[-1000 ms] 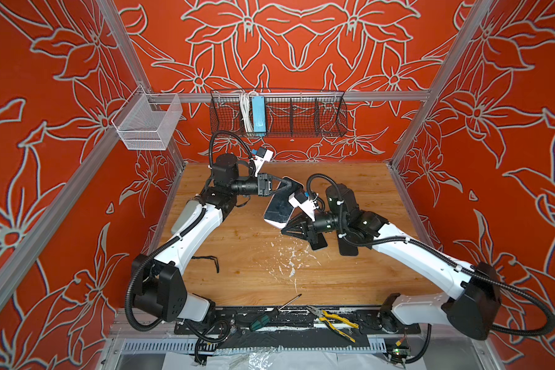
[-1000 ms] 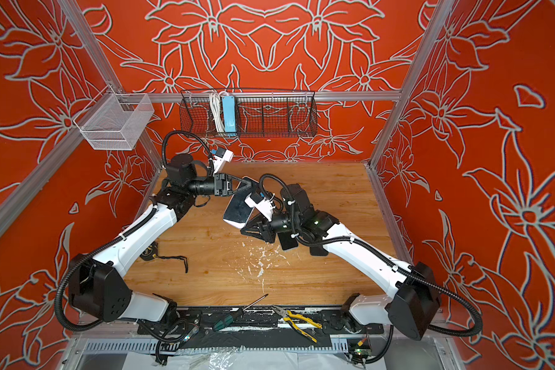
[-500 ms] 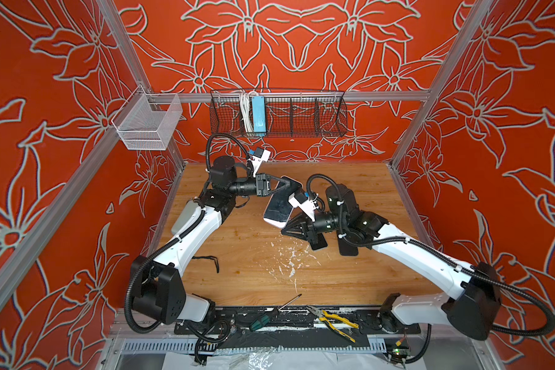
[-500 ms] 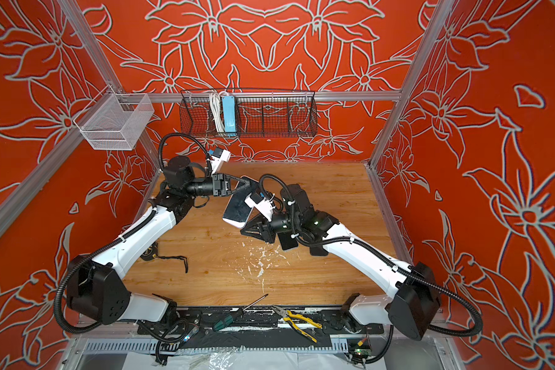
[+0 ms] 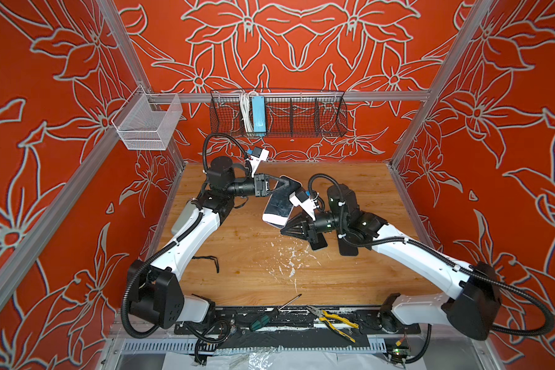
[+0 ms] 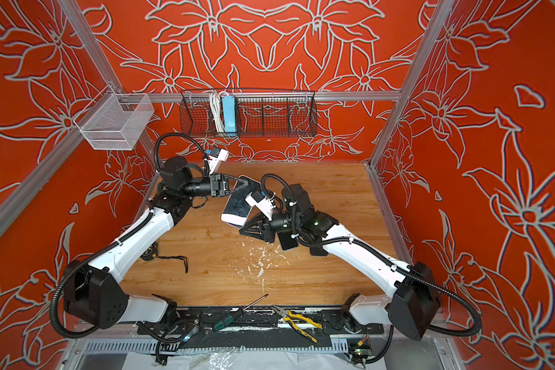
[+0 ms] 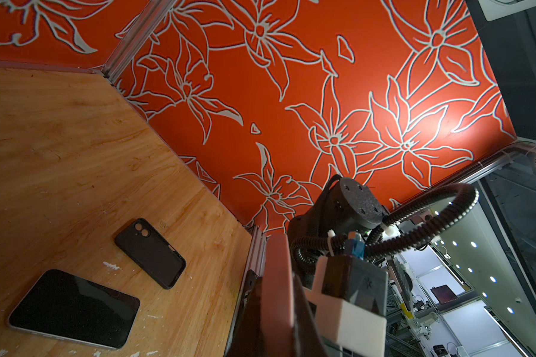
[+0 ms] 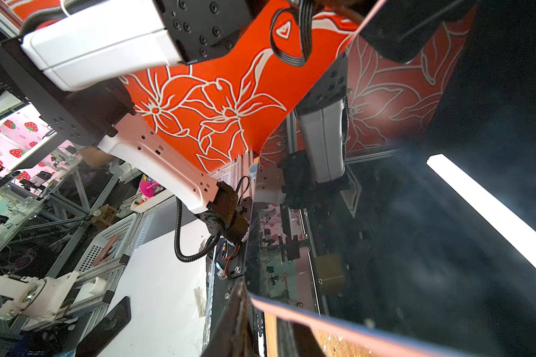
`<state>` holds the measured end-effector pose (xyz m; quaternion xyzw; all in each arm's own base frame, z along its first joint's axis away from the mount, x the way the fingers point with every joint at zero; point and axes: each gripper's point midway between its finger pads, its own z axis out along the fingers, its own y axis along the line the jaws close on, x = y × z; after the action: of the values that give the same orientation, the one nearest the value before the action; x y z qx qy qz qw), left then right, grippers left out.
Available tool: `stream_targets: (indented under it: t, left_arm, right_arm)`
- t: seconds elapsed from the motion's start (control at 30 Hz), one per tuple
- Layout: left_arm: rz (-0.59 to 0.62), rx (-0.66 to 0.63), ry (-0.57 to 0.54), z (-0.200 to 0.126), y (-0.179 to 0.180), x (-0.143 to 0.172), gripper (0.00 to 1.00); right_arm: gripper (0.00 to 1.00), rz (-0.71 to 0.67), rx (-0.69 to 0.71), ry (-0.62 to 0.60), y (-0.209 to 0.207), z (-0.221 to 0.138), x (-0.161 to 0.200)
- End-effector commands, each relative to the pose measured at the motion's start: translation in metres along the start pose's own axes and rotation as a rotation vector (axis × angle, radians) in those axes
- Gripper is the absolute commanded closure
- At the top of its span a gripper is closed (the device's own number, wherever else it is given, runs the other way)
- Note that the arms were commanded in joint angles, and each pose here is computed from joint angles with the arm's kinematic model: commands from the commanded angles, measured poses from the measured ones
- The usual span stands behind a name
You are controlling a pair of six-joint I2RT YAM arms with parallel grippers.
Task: Take the phone out of the phone case
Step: Remove the phone case from the phone.
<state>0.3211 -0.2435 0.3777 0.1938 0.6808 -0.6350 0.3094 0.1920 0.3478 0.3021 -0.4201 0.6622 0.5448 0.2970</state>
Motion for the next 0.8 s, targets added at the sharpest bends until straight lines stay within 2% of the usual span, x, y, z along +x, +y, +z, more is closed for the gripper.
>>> stream_targets:
  t: [0.0, 0.53, 0.77]
  left_arm:
    - [0.105, -0.048, -0.068, -0.002, 0.011, -0.010, 1.00]
    - [0.100, -0.041, -0.063, 0.000, 0.011, -0.007, 1.00]
    - [0.076, -0.017, -0.051, 0.008, 0.008, -0.003, 1.00]
  right_arm:
    - [0.81, -0.181, -0.169, -0.098, 0.049, -0.010, -0.035]
    - [0.84, -0.181, -0.173, -0.112, 0.048, -0.010, -0.038]
    - [0.90, -0.185, -0.143, -0.098, 0.041, -0.007, -0.035]
